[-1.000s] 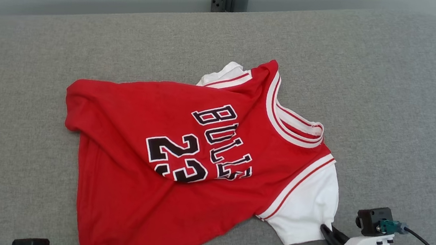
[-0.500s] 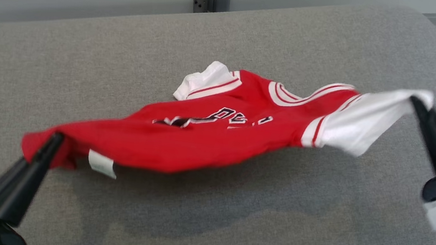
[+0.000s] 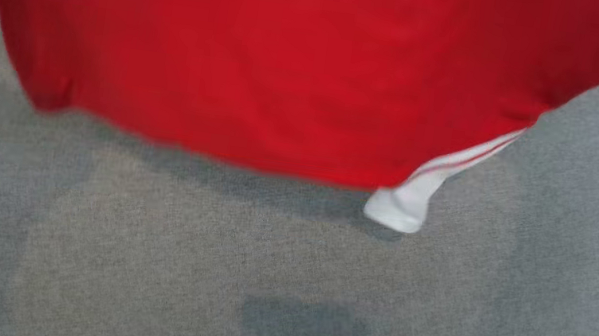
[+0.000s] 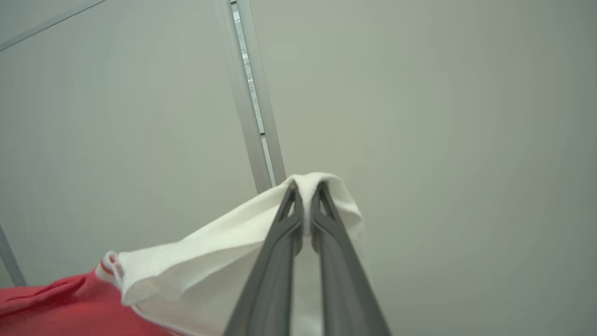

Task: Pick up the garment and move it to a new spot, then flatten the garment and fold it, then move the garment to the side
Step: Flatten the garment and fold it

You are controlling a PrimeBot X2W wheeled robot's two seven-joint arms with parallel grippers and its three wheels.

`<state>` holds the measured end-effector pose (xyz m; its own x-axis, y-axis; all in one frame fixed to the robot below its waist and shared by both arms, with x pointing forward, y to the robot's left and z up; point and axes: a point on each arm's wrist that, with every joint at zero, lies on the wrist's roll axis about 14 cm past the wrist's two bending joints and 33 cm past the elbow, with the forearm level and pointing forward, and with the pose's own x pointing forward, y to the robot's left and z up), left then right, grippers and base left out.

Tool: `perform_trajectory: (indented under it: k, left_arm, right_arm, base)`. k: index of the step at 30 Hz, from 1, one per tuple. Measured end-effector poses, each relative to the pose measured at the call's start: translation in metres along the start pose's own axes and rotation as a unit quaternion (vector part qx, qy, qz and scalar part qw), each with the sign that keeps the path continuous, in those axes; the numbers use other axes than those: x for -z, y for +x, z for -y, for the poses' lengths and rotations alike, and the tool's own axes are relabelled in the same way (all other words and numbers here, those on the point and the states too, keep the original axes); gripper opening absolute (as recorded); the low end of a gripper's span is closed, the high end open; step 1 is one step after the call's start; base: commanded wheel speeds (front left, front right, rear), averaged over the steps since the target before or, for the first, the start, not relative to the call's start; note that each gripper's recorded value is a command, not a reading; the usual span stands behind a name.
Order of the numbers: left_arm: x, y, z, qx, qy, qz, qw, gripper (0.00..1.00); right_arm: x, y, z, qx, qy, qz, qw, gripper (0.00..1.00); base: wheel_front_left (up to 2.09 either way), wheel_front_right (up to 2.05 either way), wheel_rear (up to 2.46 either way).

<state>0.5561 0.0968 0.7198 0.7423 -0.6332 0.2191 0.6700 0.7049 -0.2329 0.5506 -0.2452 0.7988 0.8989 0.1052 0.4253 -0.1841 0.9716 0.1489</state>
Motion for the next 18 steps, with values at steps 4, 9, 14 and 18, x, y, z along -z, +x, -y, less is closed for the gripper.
perform_trajectory:
  k: [4,9,14,18]
  left_arm:
    - [0.013,0.057,-0.046,-0.045,0.021,0.018,0.999,0.0]
    - [0.022,0.097,-0.103,-0.107,0.058,0.085,0.989,0.0]
    - [0.072,0.101,-0.155,-0.155,0.073,0.088,0.981,0.0]
    - [0.145,0.084,-0.187,-0.184,0.057,0.022,0.981,0.0]
  right_arm:
    - [0.023,0.055,0.01,0.042,-0.01,0.023,0.999,0.0]
    - [0.035,0.1,0.023,0.085,0.018,0.115,0.99,0.0]
    - [0.109,0.124,-0.003,0.047,0.014,0.093,0.994,0.0]
    - [0.199,0.103,-0.003,0.039,0.031,0.019,0.999,0.0]
  base:
    - [0.0,0.0,0.0]
    - [0.0,0.0,0.0]
    - [0.0,0.0,0.0]
    - [0.0,0.0,0.0]
